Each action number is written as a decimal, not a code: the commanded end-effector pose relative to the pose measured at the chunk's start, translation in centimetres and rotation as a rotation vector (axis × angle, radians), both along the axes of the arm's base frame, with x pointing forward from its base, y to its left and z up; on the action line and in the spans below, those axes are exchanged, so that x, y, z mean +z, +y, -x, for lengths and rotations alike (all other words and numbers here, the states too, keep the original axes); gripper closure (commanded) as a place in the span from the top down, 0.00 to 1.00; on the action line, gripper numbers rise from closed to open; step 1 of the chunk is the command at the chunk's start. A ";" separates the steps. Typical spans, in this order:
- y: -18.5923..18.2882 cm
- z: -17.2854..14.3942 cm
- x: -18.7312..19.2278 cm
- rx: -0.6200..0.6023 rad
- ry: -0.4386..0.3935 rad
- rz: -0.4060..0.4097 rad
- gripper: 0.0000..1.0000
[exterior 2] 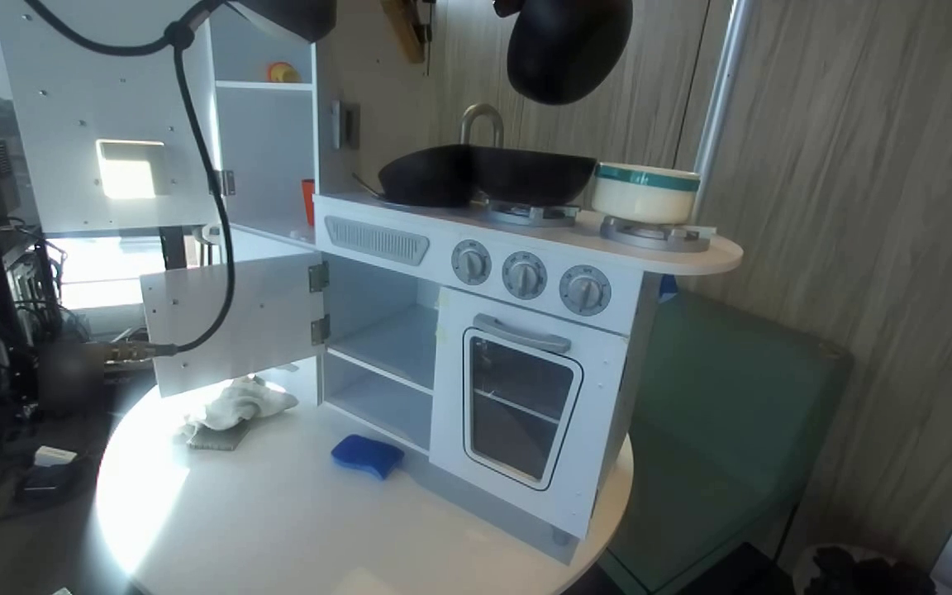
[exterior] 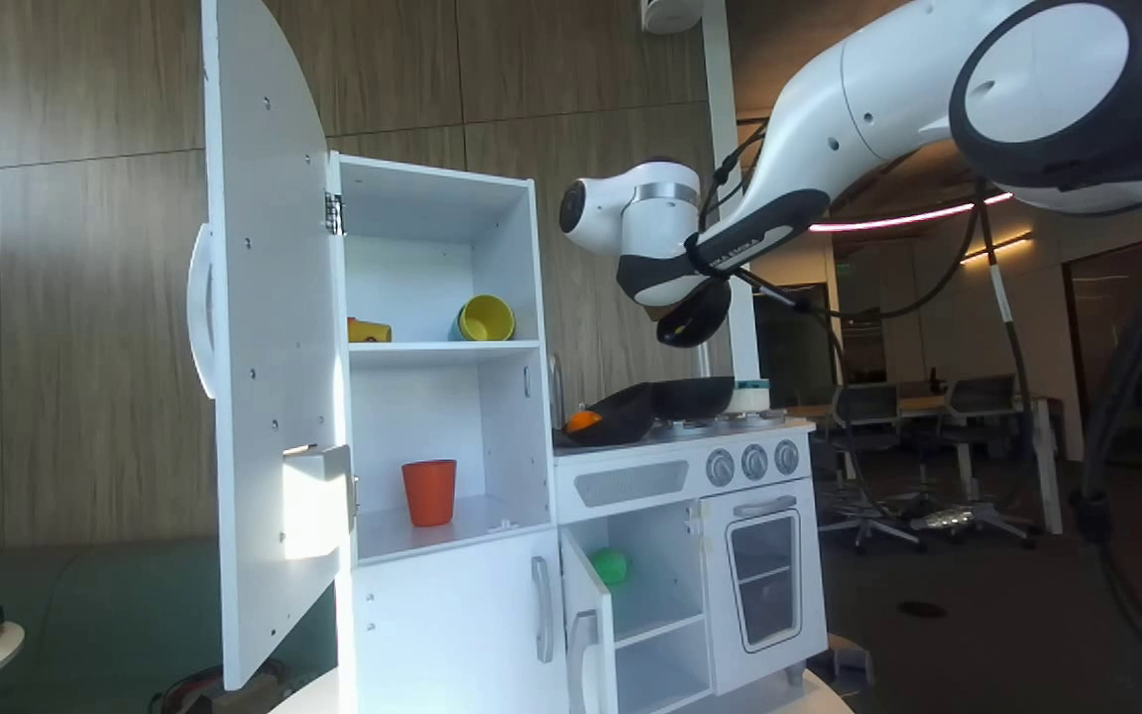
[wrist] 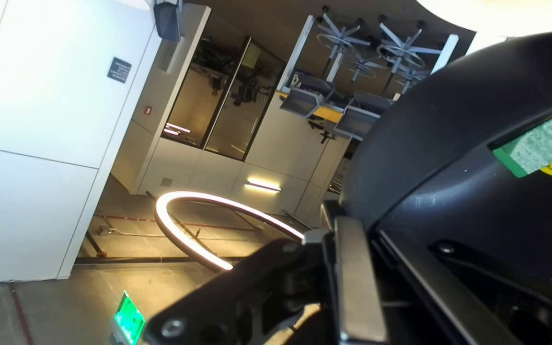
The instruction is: Open the top cabinet door, then pour some contents from the left bowl to the right bowl and put the bowl in the top compartment of the top cabinet, then pour the contents from the left bowl into the right bowl
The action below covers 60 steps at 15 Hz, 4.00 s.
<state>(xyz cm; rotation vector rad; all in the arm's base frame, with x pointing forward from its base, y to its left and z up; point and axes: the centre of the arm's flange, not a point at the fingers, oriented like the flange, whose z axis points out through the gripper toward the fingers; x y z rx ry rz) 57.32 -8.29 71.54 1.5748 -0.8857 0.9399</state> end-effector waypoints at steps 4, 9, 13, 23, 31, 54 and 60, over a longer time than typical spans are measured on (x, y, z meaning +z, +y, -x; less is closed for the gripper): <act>-0.5 0.0 -1.5 0.058 0.075 0.078 0.01; 4.9 2.2 -5.7 0.122 0.135 0.226 0.01; 7.5 3.1 -8.6 0.156 0.193 0.331 0.01; 1.9 5.3 -5.7 -0.075 0.067 0.335 0.01; 2.2 6.2 -4.5 -0.121 -0.027 0.345 0.01; 14.0 18.1 13.9 0.354 -0.087 -0.593 0.01; 18.3 18.6 12.1 0.538 0.131 -0.831 0.01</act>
